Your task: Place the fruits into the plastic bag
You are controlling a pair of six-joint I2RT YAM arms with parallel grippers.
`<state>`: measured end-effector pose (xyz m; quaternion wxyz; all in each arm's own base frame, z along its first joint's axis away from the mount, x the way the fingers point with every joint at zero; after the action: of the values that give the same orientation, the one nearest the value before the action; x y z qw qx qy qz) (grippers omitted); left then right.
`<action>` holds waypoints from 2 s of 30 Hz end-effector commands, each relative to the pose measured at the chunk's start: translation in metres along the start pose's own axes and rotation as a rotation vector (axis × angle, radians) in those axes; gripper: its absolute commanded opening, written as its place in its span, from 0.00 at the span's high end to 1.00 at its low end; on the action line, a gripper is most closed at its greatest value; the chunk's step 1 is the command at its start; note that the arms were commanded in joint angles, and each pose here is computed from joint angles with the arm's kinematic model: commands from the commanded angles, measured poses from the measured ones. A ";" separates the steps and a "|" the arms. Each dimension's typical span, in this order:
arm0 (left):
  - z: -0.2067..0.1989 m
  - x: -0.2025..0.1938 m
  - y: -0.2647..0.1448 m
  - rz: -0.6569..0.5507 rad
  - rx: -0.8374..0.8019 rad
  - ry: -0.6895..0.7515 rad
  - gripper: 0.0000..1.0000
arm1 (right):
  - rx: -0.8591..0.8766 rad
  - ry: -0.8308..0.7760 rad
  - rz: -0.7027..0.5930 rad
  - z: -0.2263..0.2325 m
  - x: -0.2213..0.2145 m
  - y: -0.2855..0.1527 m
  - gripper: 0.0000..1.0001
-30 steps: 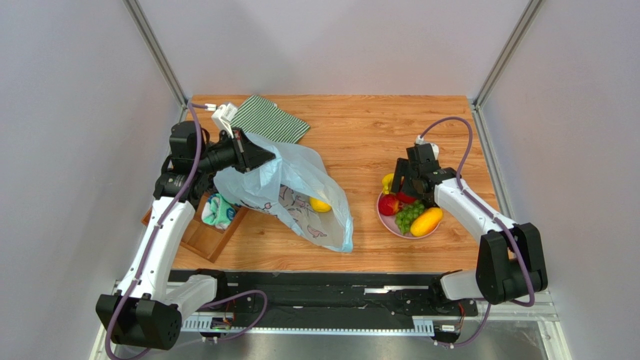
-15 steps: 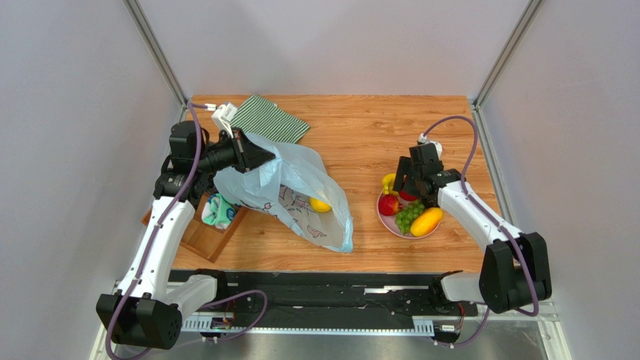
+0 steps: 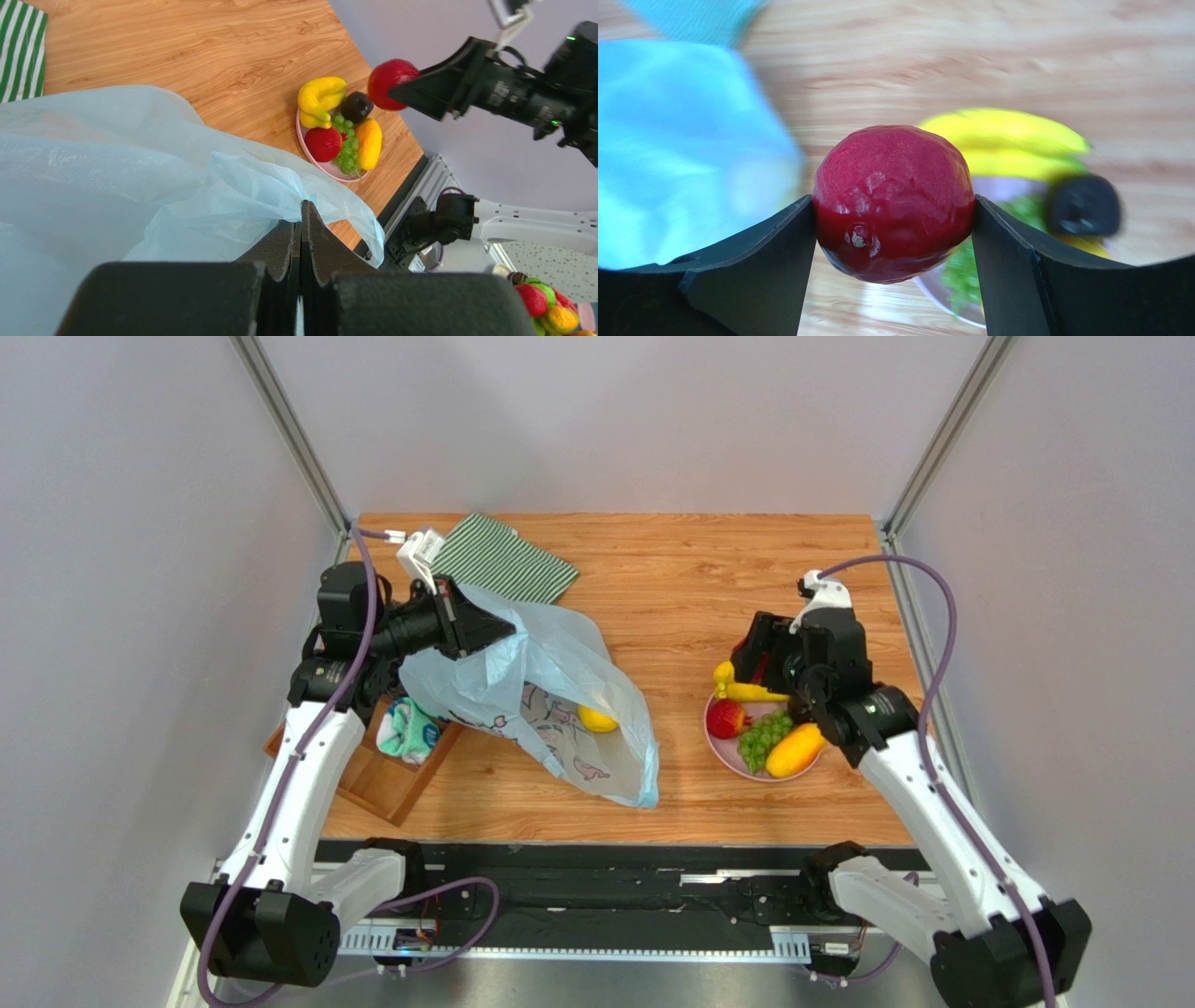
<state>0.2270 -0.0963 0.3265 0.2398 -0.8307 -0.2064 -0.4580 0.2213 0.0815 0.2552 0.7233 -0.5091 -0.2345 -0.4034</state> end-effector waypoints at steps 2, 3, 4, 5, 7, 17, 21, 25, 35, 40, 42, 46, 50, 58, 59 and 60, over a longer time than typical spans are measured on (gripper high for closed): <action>0.000 0.004 0.000 -0.019 -0.026 0.018 1.00 | 0.475 -0.123 -0.092 0.064 0.010 -0.053 0.49; -0.001 0.004 0.000 -0.019 -0.029 0.019 1.00 | 0.562 -0.173 -0.066 0.079 -0.001 -0.061 0.49; 0.000 0.004 0.000 -0.020 -0.028 0.020 1.00 | 0.615 -0.196 -0.066 0.089 -0.005 -0.064 0.50; 0.000 0.004 0.000 -0.019 -0.028 0.018 1.00 | 0.665 -0.213 -0.052 0.099 -0.010 -0.067 0.50; 0.000 0.004 0.000 -0.018 -0.029 0.019 1.00 | 0.772 -0.264 -0.012 0.121 -0.026 -0.076 0.50; 0.000 0.004 0.000 -0.019 -0.028 0.022 1.00 | 0.747 -0.442 0.164 0.186 -0.094 -0.049 0.52; -0.001 0.004 -0.001 -0.020 -0.031 0.025 1.00 | 0.553 -0.456 0.177 0.183 -0.100 -0.027 0.53; -0.003 0.005 -0.001 -0.022 -0.046 0.030 1.00 | 0.326 -0.484 0.136 0.179 -0.099 -0.007 0.53; -0.004 0.003 0.004 -0.018 -0.142 0.001 1.00 | 0.219 -0.405 0.038 0.211 -0.092 0.037 0.50; -0.005 0.003 0.005 -0.013 -0.175 -0.011 1.00 | 0.321 -0.358 0.064 0.235 -0.107 0.064 0.48; -0.005 0.003 0.006 -0.017 -0.184 -0.008 1.00 | 0.356 -0.335 0.075 0.240 -0.116 0.074 0.47; -0.007 0.003 0.005 -0.018 -0.210 -0.017 1.00 | 0.352 -0.320 0.116 0.240 -0.133 0.094 0.46; -0.008 0.004 0.005 -0.025 -0.216 -0.016 1.00 | 0.311 -0.314 0.149 0.230 -0.144 0.111 0.46; -0.008 0.003 0.006 -0.021 -0.218 -0.023 1.00 | 0.291 -0.316 0.186 0.219 -0.151 0.123 0.27; -0.007 0.003 0.005 -0.023 -0.215 -0.023 1.00 | 0.293 -0.318 0.185 0.219 -0.150 0.122 0.23; -0.007 0.003 0.006 -0.023 -0.214 -0.023 1.00 | 0.295 -0.320 0.184 0.220 -0.150 0.122 0.18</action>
<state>0.2265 -0.1059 0.3257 0.1536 -0.8639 -0.1677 -0.4495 0.2486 0.3484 0.1498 0.7670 -0.5011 -0.3513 -0.1930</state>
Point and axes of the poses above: each gripper's point midway between its finger pads, its own y axis out along the fingers, its own z axis along the line the jaws close on, x = y × z, the point moved 9 cm from there along -y, back along the fingers, and after that the axes turned 8 degrees about y, right-handed, at the moved point
